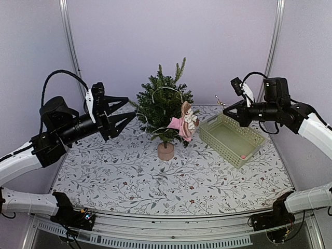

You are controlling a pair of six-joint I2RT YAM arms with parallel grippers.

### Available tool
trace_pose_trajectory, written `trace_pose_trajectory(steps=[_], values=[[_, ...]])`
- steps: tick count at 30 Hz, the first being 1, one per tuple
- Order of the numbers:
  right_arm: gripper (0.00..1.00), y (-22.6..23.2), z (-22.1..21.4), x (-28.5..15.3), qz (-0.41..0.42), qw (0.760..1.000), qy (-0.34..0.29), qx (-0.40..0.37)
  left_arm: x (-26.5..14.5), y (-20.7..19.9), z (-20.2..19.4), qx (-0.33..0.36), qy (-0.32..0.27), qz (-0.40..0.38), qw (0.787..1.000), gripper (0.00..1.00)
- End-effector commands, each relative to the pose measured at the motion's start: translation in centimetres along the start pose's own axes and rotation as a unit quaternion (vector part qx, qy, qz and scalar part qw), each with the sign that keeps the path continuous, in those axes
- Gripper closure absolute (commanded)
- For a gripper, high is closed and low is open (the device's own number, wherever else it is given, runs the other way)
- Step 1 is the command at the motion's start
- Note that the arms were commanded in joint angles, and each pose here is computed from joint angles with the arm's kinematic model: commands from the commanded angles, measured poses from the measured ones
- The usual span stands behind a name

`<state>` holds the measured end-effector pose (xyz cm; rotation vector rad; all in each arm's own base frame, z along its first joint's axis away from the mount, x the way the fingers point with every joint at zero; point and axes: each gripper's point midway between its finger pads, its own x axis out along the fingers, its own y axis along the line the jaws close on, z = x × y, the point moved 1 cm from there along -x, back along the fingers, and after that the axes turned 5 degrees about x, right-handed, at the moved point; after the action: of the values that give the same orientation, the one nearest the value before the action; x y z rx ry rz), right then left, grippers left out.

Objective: Decorate the small christmas tree

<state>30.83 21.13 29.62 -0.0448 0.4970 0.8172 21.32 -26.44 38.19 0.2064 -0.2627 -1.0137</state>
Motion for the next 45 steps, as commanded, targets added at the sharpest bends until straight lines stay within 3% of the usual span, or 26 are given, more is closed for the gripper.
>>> trace_pose_trajectory(steps=[1,8,16,23,32,39,45], values=[[1.0,6.7,-0.1,-3.7,0.112,0.993,-0.004,-0.025,0.5,-3.5,1.9,0.091,-0.001,-0.044,0.995,0.41],[1.0,13.7,-3.5,-4.0,0.205,0.976,0.067,-0.043,3.3,-10.5,2.7,0.171,0.036,-0.11,0.978,0.45],[1.0,18.8,-6.1,-3.5,0.259,0.953,0.133,-0.082,5.7,-18.0,-0.3,0.283,0.124,-0.171,0.935,0.51],[1.0,21.2,-7.2,-3.6,0.285,0.938,0.163,-0.108,6.4,-20.0,-2.1,0.316,0.157,-0.194,0.915,0.54],[1.0,22.0,-7.8,-3.9,0.295,0.931,0.178,-0.121,6.5,-19.7,-4.1,0.344,0.187,-0.181,0.902,0.58],[1.0,22.2,-7.9,-3.9,0.298,0.929,0.18,-0.122,6.7,-19.7,-4.9,0.356,0.197,-0.18,0.895,0.74],[0.99,22.3,-7.8,-3.8,0.3,0.929,0.178,-0.124,6.7,-19.6,-5.4,0.353,0.202,-0.174,0.897,0.97]])
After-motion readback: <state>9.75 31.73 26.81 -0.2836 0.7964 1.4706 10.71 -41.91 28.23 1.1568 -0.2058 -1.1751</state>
